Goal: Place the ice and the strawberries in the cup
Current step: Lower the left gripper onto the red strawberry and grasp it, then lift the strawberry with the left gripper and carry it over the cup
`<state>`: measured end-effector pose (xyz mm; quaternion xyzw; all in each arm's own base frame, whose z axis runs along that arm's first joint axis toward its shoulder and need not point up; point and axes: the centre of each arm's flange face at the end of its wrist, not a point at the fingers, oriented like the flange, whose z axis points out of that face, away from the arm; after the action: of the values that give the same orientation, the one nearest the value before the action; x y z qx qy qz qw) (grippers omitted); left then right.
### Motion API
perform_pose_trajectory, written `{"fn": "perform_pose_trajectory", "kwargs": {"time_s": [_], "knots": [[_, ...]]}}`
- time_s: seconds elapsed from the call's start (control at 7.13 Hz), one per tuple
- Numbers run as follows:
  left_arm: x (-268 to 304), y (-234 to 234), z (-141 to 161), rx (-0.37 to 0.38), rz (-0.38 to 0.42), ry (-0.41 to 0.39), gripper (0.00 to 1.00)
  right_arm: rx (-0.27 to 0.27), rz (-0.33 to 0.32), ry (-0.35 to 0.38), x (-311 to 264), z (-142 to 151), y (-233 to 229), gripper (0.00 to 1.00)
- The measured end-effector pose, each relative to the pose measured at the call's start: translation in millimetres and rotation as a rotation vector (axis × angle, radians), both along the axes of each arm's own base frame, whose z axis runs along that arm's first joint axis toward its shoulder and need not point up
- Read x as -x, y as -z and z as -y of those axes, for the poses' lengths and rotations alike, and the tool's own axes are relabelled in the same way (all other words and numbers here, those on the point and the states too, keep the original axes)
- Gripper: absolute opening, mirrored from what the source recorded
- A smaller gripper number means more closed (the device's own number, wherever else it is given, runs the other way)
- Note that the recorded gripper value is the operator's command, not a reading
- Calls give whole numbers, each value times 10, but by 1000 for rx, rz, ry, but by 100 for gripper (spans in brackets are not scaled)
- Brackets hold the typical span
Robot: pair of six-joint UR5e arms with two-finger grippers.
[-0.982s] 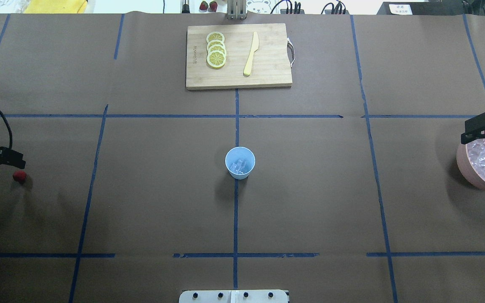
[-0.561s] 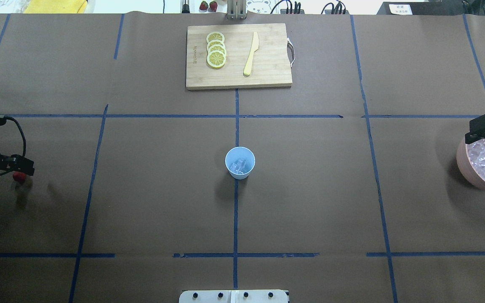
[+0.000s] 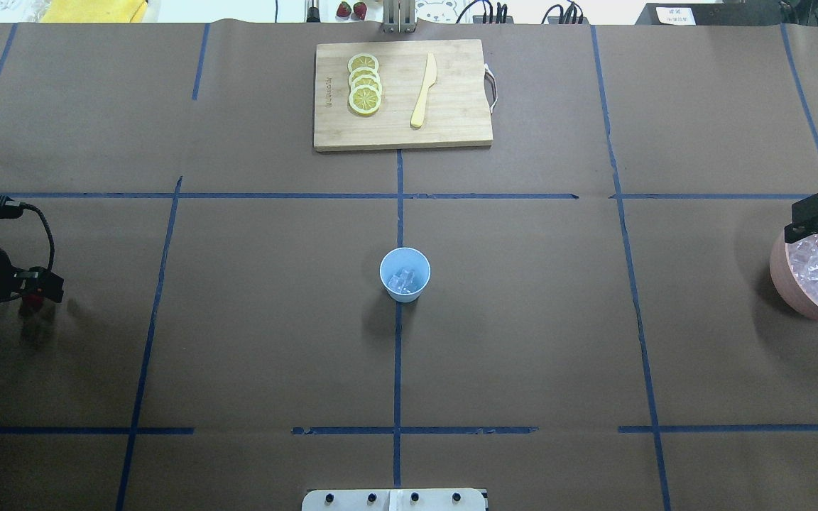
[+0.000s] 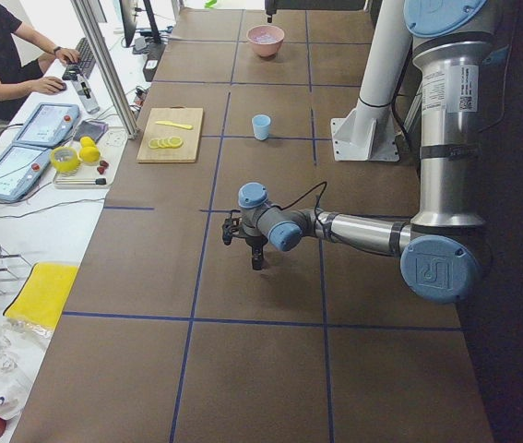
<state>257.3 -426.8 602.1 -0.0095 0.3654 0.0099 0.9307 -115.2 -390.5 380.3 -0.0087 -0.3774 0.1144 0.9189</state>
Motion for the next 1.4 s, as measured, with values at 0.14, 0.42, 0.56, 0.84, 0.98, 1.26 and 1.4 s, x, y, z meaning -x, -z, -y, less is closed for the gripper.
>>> {"fn": "perform_pose_trajectory", "kwargs": {"time_s": [0.14, 0.42, 0.56, 0.84, 0.98, 1.26, 1.4], "knots": [[-2, 1, 1, 0, 0, 0, 0, 0, 0, 0, -1, 1, 1, 100], [-2, 60, -1, -3, -10, 2, 0, -1, 0, -2, -7, 5, 5, 100], [-4, 202, -1, -12, -30, 10, 0, -1, 0, -6, -22, 9, 5, 100], [-117, 971, 75, -3, -146, 66, 0, -11, -3, -10, -102, 34, -15, 100], [-275, 1461, 179, 20, -218, 113, 0, -21, -6, -4, -169, 60, -53, 100], [-927, 2516, 256, 91, -339, 154, 0, -40, -15, 15, -350, 106, -201, 100], [-1312, 3115, 224, 128, -373, 165, 0, -49, -22, 27, -461, 103, -301, 100]]}}
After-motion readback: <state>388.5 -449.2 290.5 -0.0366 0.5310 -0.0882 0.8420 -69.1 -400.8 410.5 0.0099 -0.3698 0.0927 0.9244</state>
